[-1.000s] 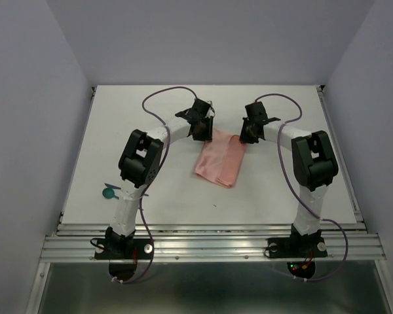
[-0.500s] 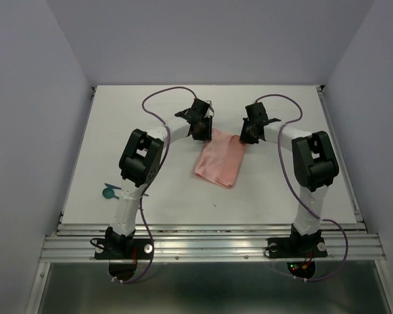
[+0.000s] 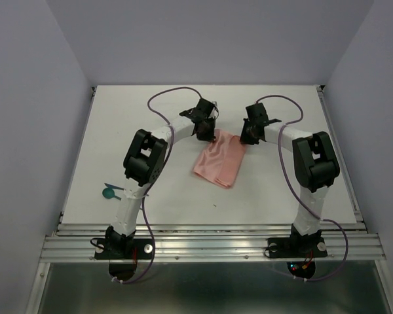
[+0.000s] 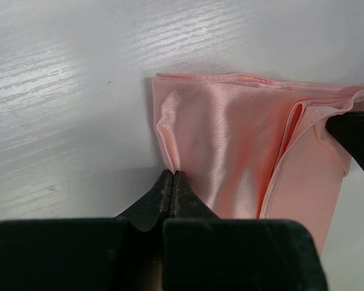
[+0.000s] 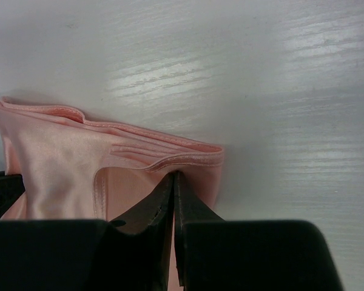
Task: Fold the napkin into a case and place the utensils inside
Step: Pick up the 2/3-rectangle-folded napkin from the center of the board, then fold the 2/3-rectangle-folded napkin at the center of the board.
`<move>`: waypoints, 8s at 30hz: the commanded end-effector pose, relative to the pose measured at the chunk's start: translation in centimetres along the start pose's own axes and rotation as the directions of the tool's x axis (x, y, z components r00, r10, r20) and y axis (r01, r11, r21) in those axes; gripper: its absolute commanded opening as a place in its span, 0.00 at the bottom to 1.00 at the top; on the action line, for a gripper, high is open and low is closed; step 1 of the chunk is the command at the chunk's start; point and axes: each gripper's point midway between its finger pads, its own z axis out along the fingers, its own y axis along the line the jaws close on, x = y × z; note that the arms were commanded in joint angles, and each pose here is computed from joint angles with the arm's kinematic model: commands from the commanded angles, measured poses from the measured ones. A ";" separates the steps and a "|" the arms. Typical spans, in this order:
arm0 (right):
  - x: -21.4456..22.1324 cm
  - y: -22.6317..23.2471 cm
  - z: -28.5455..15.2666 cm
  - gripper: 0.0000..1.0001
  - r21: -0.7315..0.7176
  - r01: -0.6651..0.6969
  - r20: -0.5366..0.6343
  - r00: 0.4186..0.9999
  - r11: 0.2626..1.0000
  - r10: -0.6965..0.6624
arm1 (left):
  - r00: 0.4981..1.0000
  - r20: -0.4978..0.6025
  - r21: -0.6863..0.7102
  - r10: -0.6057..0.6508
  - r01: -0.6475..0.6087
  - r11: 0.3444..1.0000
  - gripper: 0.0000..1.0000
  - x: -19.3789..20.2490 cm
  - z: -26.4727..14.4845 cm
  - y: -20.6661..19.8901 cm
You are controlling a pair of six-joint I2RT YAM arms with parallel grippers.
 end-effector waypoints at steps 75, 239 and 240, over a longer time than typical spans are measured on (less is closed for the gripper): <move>0.7 -0.5 -5.3 0.74 -0.045 -0.287 0.040 0.956 0.957 0.289 | 0.984 -0.165 0.311 -0.064 0.114 0.943 0.00 4.4 0.9 -8.5; 1.9 2.0 1.7 0.01 -0.153 -0.170 -0.057 0.985 0.973 0.163 | 0.994 -0.013 0.073 -0.108 0.109 0.991 0.55 -5.0 -5.7 2.4; 1.9 2.0 1.7 0.01 -0.152 -0.172 -0.057 0.985 0.973 0.165 | 0.994 -0.036 0.066 -0.102 0.104 0.992 0.55 -4.7 -5.7 2.5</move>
